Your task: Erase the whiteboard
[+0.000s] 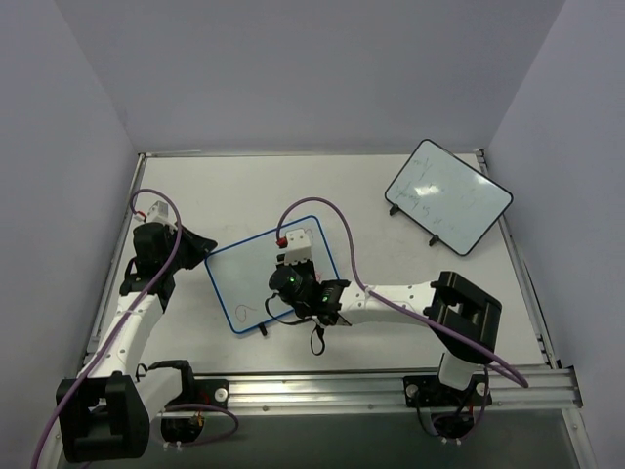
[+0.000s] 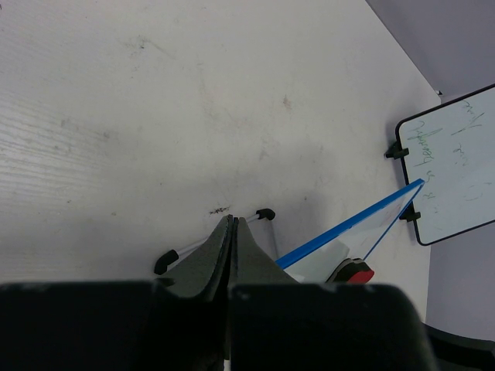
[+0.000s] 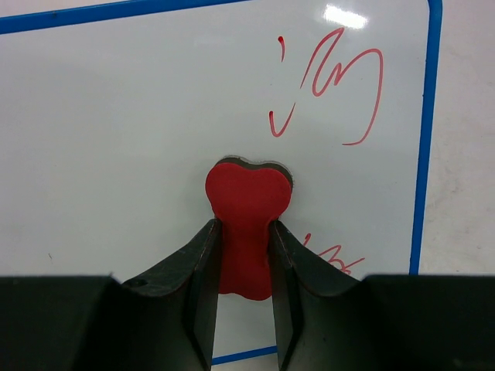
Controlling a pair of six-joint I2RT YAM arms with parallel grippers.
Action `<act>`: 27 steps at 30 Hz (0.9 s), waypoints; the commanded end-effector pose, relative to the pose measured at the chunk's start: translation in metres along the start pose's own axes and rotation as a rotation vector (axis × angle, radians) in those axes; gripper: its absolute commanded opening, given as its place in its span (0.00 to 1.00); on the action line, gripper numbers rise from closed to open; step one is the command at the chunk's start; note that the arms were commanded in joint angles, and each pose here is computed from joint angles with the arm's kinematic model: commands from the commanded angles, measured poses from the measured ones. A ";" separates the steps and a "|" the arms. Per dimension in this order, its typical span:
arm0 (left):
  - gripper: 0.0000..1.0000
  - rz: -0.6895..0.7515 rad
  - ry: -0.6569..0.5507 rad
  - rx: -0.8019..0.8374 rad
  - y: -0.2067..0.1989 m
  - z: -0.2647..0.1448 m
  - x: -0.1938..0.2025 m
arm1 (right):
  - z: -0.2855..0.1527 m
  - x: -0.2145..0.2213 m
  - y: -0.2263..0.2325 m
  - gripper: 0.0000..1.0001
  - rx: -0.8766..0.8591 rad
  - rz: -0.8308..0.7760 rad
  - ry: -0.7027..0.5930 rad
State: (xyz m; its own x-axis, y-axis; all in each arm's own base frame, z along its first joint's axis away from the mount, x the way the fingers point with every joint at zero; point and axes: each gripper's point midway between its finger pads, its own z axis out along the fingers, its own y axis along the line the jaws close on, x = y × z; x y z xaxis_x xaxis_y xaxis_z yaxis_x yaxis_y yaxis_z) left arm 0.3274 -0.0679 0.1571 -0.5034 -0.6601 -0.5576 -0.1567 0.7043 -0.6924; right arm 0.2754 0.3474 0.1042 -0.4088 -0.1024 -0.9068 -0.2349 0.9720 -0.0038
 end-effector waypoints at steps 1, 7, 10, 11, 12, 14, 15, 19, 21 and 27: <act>0.02 0.018 -0.003 0.046 -0.013 -0.003 -0.001 | -0.002 -0.001 -0.001 0.00 0.028 -0.013 -0.008; 0.02 0.020 -0.004 0.047 -0.014 -0.003 -0.002 | -0.013 0.003 0.042 0.00 -0.046 -0.053 -0.018; 0.02 0.019 -0.003 0.046 -0.014 -0.003 -0.003 | -0.015 0.009 0.054 0.00 -0.065 -0.072 -0.012; 0.02 0.020 -0.003 0.048 -0.014 -0.003 -0.002 | -0.015 0.010 0.056 0.00 -0.069 -0.073 -0.012; 0.02 0.021 -0.004 0.049 -0.015 -0.003 -0.003 | -0.015 0.012 0.057 0.00 -0.070 -0.074 -0.010; 0.02 0.021 -0.006 0.049 -0.015 -0.003 -0.003 | -0.014 0.015 0.054 0.00 -0.063 -0.075 -0.006; 0.02 0.020 -0.003 0.046 -0.014 -0.003 -0.003 | -0.013 0.016 0.051 0.00 -0.056 -0.075 -0.005; 0.02 0.021 -0.005 0.048 -0.015 -0.003 -0.003 | -0.012 0.013 0.031 0.00 -0.028 -0.037 -0.005; 0.02 0.020 -0.004 0.045 -0.013 -0.003 -0.002 | -0.008 0.016 0.015 0.00 -0.003 -0.030 0.003; 0.02 0.020 -0.005 0.046 -0.013 -0.003 -0.002 | -0.007 0.011 -0.026 0.00 0.060 0.035 -0.002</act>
State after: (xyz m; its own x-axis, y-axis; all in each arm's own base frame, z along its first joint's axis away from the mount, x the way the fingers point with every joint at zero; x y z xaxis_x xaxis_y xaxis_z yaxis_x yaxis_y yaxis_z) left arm 0.3275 -0.0681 0.1572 -0.5035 -0.6597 -0.5580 -0.1556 0.7045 -0.6925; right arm 0.2560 0.3532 0.0919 -0.4174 -0.1117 -0.9018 -0.2656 0.9641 0.0035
